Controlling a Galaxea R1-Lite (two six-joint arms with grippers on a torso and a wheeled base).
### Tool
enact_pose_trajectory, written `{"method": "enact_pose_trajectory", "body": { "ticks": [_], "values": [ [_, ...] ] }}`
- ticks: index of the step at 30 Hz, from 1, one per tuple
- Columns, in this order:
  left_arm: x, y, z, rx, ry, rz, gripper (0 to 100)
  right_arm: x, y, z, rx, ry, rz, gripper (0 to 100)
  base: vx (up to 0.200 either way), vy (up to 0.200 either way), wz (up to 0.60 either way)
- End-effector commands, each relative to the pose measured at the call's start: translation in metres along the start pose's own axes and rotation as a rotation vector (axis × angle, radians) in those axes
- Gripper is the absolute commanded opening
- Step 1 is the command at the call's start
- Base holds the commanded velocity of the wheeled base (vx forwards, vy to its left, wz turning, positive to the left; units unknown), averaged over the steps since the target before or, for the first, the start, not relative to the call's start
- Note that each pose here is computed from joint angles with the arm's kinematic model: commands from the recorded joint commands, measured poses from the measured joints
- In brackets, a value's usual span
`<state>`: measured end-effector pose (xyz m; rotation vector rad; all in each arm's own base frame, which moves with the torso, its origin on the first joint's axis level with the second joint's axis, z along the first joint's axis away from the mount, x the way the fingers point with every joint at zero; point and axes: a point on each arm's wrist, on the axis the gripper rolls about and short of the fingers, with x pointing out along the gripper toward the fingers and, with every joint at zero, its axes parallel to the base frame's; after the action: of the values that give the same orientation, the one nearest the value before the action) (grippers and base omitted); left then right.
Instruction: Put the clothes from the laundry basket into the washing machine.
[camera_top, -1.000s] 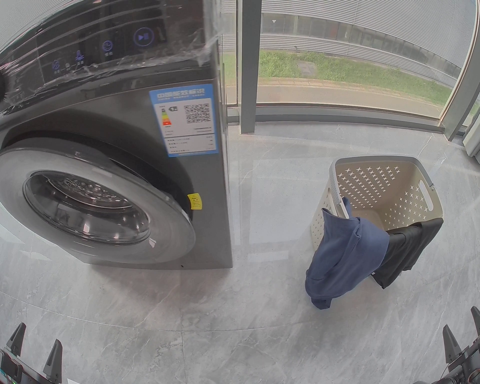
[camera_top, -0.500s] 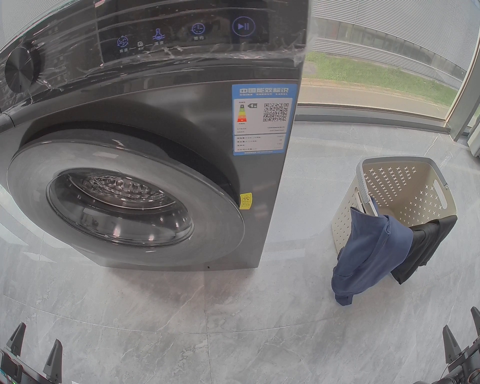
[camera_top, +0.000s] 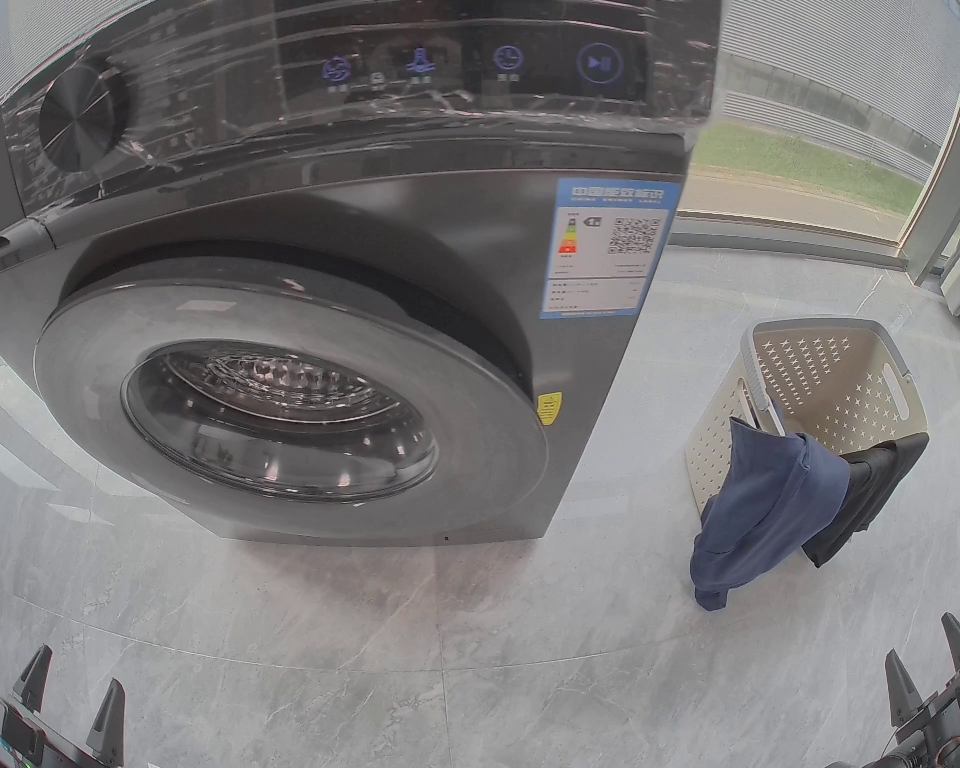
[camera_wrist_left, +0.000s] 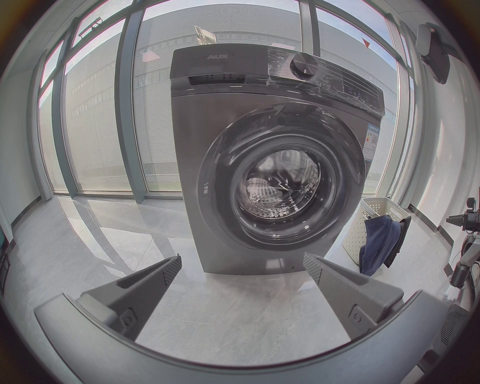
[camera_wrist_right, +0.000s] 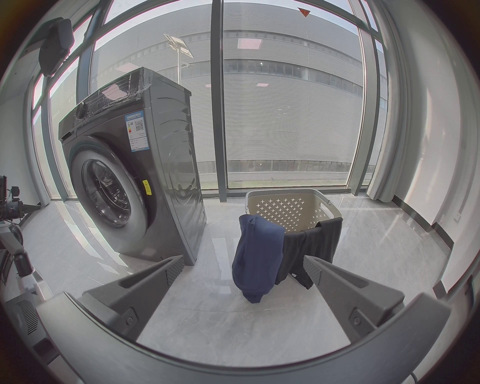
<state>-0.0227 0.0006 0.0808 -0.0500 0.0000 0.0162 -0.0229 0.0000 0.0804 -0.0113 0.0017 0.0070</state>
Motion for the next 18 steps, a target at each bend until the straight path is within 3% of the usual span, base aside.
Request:
{"method": "enact_pose_trajectory", "body": {
  "ticks": [1, 5, 18],
  "values": [
    [0.0003, 0.0002, -0.0047, -0.001, 0.004, 0.001, 100, 0.0000, 0.0001, -0.0048, -0.001, 0.000, 0.001, 100, 0.000, 0.200, 0.00],
    [0.0003, 0.0002, -0.0047, -0.001, 0.004, 0.001, 100, 0.0000, 0.0000, -0.0048, -0.001, 0.000, -0.001, 100, 0.000, 0.200, 0.00],
    [0.0003, 0.0002, -0.0047, -0.001, 0.004, 0.001, 100, 0.0000, 0.0001, -0.0048, -0.001, 0.000, 0.001, 100, -0.015, 0.000, 0.00]
  ]
}}
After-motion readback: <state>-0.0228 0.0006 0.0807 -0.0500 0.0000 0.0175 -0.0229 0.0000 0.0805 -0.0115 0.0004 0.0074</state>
